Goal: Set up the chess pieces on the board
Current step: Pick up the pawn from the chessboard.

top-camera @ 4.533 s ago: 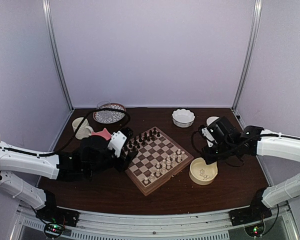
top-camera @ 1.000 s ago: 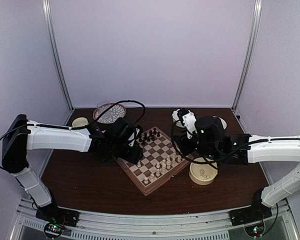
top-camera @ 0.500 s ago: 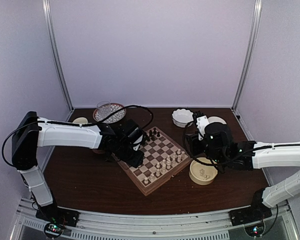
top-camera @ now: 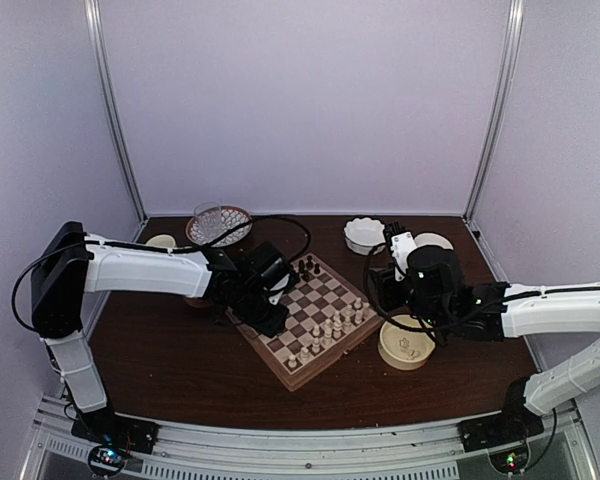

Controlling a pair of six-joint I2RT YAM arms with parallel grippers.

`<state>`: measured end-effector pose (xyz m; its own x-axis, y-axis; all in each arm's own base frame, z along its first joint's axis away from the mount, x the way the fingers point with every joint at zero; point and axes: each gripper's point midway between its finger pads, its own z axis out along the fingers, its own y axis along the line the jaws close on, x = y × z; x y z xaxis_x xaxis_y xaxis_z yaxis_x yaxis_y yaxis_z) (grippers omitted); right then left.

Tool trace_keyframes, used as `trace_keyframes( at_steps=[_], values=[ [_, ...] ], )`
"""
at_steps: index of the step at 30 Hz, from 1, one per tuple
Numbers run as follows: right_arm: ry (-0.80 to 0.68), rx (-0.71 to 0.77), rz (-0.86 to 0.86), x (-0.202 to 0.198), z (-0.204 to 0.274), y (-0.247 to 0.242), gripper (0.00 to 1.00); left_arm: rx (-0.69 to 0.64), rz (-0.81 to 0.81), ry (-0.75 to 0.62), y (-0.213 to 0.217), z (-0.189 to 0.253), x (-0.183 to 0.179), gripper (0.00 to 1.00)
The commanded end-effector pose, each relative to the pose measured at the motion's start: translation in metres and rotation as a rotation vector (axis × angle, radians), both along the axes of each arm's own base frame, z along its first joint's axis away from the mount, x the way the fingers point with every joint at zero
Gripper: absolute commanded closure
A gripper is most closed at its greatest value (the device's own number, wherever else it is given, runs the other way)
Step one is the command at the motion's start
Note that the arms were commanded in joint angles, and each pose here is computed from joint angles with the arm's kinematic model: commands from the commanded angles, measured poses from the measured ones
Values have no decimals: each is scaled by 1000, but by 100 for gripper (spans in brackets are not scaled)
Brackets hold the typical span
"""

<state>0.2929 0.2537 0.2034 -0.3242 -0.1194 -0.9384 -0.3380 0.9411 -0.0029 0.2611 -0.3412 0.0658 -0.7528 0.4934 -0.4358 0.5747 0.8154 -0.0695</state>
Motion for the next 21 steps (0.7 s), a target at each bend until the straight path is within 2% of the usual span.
trace_keyframes(
  at_steps=[1,15,19,21],
  values=[
    [-19,11,-13,3,8,0,54,-21,-25,-16,-12,3,6,69],
    [-6,8,12,3,6,6,55,-9,-26,-58,-11,2,13,72],
    [-3,7,18,2,7,7,55,-18,-39,-49,-14,1,12,82],
    [-1,5,20,2,6,8,55,-24,-43,-46,-15,1,11,84]
  ],
)
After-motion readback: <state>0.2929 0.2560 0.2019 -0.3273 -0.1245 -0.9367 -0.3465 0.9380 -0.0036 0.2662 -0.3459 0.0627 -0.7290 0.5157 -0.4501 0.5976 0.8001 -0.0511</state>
